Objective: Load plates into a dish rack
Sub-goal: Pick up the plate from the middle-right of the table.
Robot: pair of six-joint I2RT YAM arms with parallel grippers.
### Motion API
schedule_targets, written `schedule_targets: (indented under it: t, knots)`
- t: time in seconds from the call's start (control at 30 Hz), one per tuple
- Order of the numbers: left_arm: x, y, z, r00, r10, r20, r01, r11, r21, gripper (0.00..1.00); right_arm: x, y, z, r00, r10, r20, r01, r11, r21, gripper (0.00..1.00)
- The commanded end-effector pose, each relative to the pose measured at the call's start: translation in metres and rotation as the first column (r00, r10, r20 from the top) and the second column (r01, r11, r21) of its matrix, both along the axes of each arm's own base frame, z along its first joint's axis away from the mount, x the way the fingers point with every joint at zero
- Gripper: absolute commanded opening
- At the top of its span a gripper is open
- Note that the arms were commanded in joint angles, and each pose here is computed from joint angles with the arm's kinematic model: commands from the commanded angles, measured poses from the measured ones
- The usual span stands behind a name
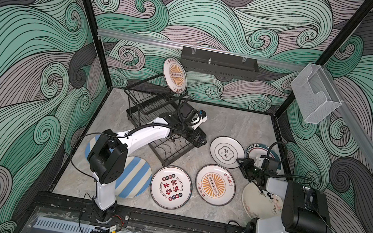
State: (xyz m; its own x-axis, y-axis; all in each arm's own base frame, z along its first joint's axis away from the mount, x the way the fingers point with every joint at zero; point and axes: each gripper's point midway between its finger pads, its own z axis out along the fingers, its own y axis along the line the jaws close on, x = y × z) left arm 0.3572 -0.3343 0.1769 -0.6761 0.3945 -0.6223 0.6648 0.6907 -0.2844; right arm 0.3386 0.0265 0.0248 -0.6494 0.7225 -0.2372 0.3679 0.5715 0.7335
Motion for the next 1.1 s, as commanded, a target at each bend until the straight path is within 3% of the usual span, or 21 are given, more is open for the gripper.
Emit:
schedule_targets:
  t: [0.0,0.23,0.37,0.67,1.07]
  knots:
    - [-0.002,0.009,0.013,1.000,0.017,0.024,-0.017,1.000,0.005,0.99,-0.010,-0.002,-0.020,0.997,-0.023,-0.076,0.023,1.000,0.005,0.44]
    - [0.002,0.018,0.017,0.997,0.055,0.046,-0.056,0.998,0.018,0.99,-0.008,-0.001,-0.020,0.997,-0.024,-0.068,0.025,1.000,0.015,0.30]
    - [0.004,0.024,0.020,0.995,0.081,0.063,-0.082,0.996,0.021,0.99,-0.006,-0.002,-0.018,0.998,-0.018,-0.060,0.019,1.000,0.008,0.16]
    - [0.004,0.025,0.022,0.993,0.092,0.072,-0.093,0.996,0.009,0.99,0.001,-0.002,-0.002,1.000,-0.014,-0.026,0.014,1.000,0.005,0.00]
    - [0.005,0.023,0.027,0.993,0.093,0.073,-0.093,0.996,-0.012,0.99,0.010,-0.005,0.040,0.998,0.004,0.057,-0.002,0.999,-0.035,0.00]
